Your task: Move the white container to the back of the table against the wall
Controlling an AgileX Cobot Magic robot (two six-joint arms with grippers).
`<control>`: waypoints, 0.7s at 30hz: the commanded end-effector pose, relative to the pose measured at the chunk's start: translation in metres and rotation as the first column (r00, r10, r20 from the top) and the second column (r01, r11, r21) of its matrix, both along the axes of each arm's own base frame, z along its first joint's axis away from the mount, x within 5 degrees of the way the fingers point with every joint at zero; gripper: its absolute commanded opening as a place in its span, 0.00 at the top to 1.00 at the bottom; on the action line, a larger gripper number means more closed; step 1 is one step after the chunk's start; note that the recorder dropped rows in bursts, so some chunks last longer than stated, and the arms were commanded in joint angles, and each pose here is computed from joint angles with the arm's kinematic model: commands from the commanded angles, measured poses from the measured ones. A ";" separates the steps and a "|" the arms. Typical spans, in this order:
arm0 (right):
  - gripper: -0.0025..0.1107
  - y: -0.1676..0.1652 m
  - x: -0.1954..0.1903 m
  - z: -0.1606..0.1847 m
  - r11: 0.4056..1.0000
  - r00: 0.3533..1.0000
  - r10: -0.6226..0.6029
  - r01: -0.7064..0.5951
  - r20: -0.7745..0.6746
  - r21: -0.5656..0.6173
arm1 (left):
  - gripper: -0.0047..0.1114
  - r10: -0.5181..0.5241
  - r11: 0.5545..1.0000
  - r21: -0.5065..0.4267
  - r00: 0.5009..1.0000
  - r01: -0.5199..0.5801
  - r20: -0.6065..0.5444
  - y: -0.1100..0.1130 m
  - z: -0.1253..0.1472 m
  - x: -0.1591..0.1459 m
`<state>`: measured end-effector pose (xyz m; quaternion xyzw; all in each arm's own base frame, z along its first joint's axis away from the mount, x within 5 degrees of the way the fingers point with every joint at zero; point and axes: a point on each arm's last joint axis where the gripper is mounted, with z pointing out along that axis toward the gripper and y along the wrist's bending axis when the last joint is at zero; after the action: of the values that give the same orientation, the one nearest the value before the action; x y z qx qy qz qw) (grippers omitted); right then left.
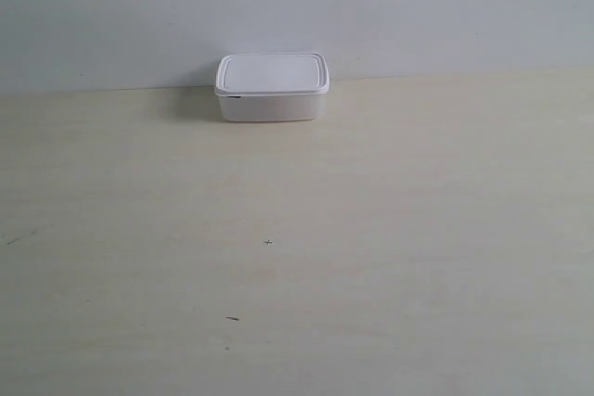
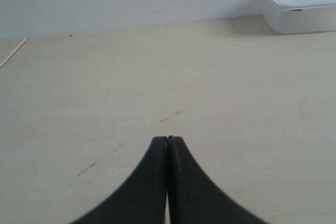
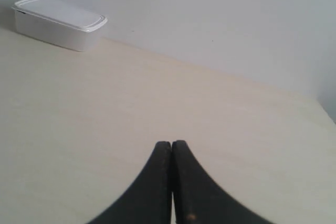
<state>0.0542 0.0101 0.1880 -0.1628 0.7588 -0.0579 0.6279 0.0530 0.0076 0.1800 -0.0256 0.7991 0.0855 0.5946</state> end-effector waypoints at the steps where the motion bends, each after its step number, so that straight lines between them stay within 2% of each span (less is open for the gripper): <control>1: 0.98 -0.001 0.000 -0.001 0.993 0.999 -0.039 0.041 -0.016 0.114 | 0.96 -0.007 1.000 0.000 1.000 0.007 0.010 0.000 0.001 0.000; 3: 0.98 -0.001 0.000 -0.001 0.978 0.998 -0.057 0.061 -0.030 0.199 | 0.96 -0.006 1.000 -0.004 1.000 0.006 0.010 0.000 0.001 0.000; 12: 0.98 -0.002 0.000 -0.002 0.924 0.993 -0.093 0.112 -0.068 0.366 | 0.96 -0.001 1.000 -0.022 1.000 0.001 0.013 0.000 0.001 0.000; 17: 0.98 -0.007 0.000 -0.005 0.969 0.990 -0.123 0.134 -0.067 0.206 | 0.96 -0.001 1.000 -0.022 1.000 0.001 0.013 0.000 0.001 0.000; 21: 0.98 -0.007 -0.001 -0.005 0.962 0.988 -0.131 0.147 -0.081 0.231 | 0.96 -0.001 1.000 -0.022 1.000 0.001 0.013 0.000 0.001 0.000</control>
<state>0.0538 0.0037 0.1839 -0.0386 0.7895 -0.0007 0.6125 0.0530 0.0076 0.1800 -0.0331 0.7988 0.0799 0.5953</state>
